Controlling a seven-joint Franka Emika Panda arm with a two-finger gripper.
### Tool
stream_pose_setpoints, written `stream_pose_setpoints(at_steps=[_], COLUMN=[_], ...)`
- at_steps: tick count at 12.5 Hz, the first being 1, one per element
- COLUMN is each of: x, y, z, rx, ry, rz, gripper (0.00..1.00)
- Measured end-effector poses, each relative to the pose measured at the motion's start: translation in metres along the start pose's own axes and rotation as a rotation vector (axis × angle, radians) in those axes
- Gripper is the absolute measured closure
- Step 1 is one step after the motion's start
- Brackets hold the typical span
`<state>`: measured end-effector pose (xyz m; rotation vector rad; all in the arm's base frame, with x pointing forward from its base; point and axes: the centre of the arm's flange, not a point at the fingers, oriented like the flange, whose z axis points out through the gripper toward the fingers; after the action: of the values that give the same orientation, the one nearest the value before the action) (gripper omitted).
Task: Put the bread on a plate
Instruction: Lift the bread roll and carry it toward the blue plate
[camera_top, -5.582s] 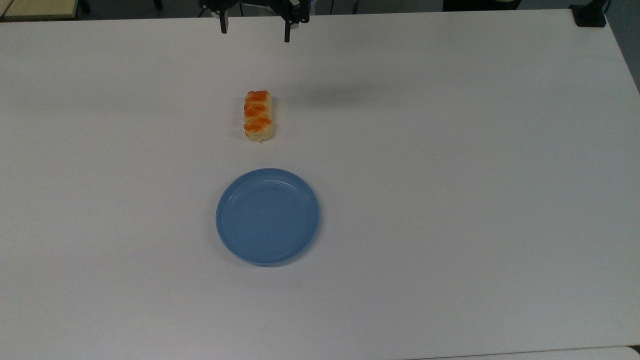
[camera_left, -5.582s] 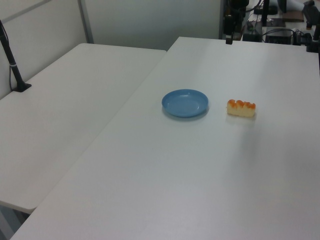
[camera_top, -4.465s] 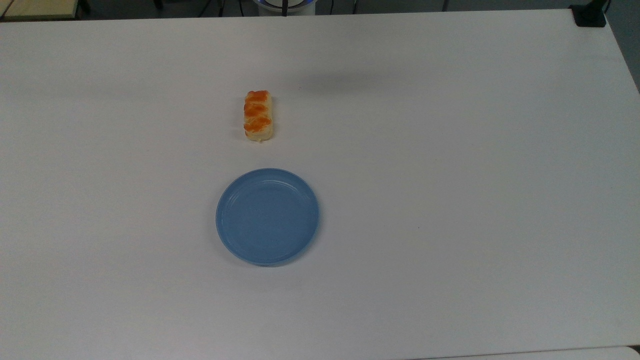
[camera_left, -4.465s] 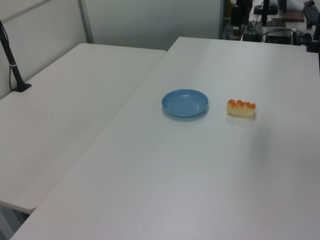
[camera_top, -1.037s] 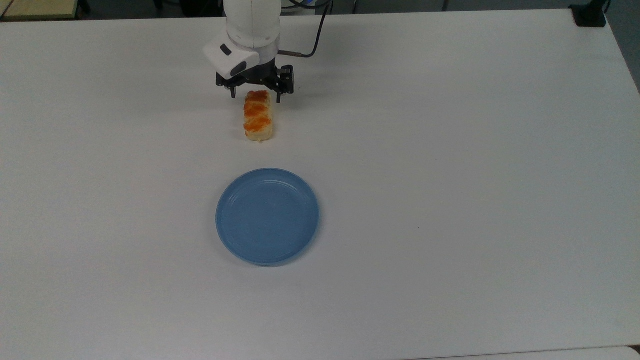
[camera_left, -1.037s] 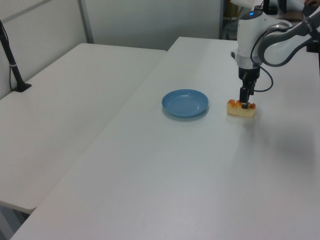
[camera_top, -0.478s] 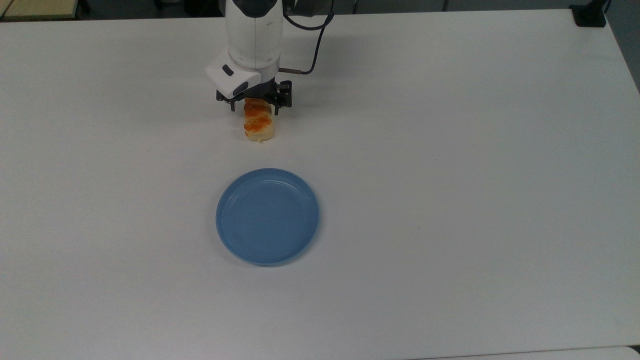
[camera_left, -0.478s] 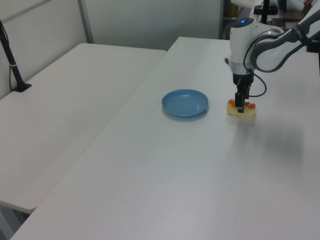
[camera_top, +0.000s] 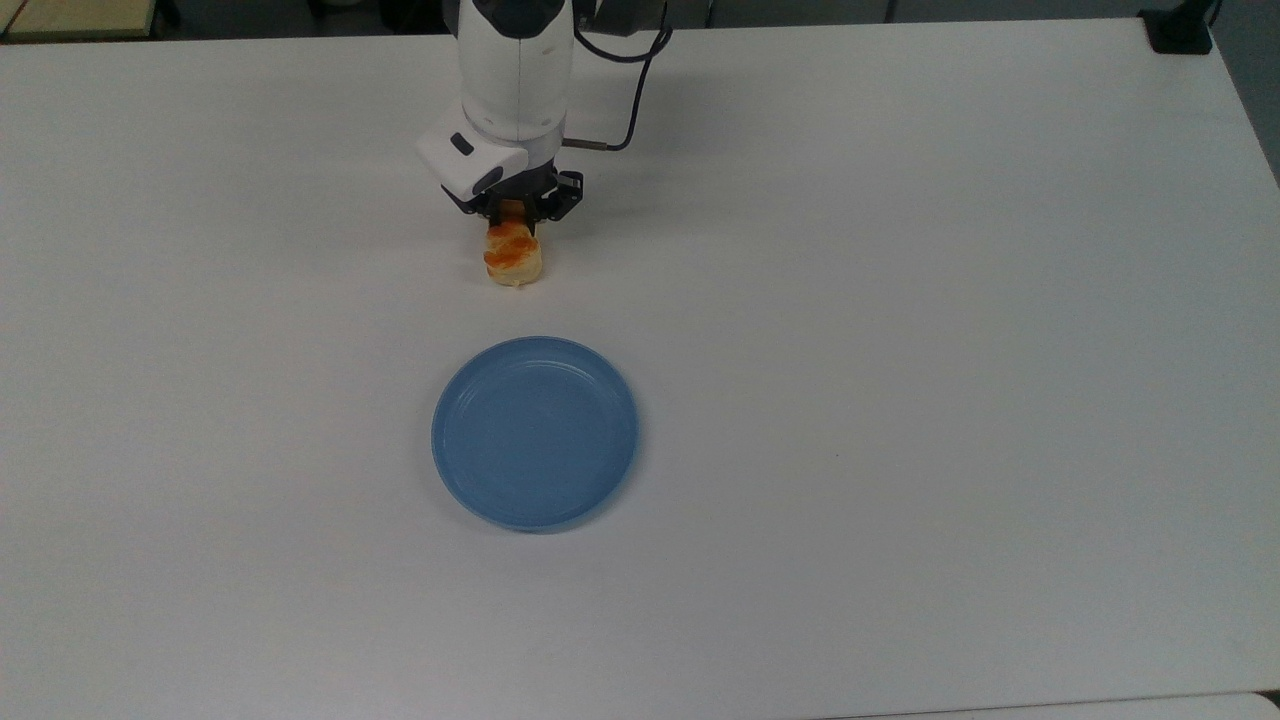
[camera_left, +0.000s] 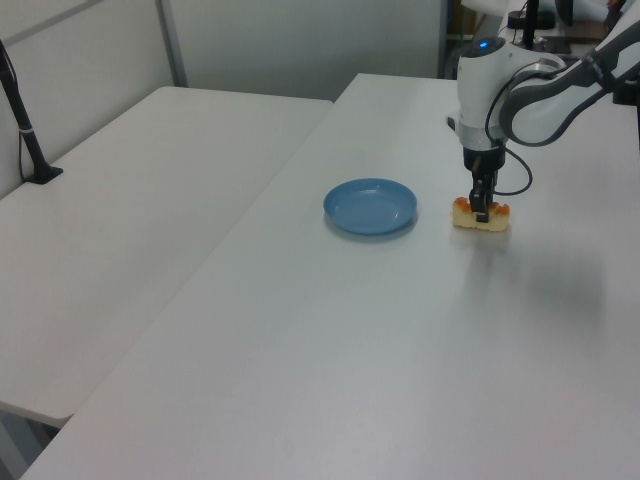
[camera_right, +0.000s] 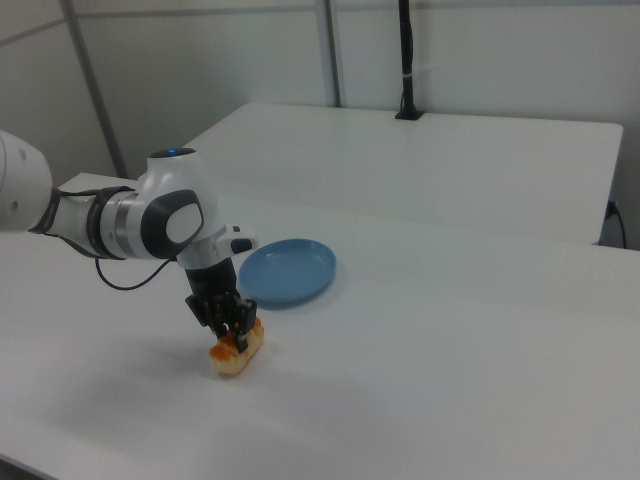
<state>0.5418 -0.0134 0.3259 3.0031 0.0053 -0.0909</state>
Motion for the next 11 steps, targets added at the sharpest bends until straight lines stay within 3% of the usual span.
stream_pose_setpoints(at_steps=[3,6,8,11], x=[0.017,0.043,0.065,0.112], y=[0.008,0.017,0.015,0.012], z=[-0.038,-0.117,-0.155,-0.167], rx=[-0.008,0.053,0.066,0.077], ry=[0.009,0.046,0.067,0.084], rz=[0.017,0.078,0.094,0.176], gripper=[0.62,0.61,0.61,0.60])
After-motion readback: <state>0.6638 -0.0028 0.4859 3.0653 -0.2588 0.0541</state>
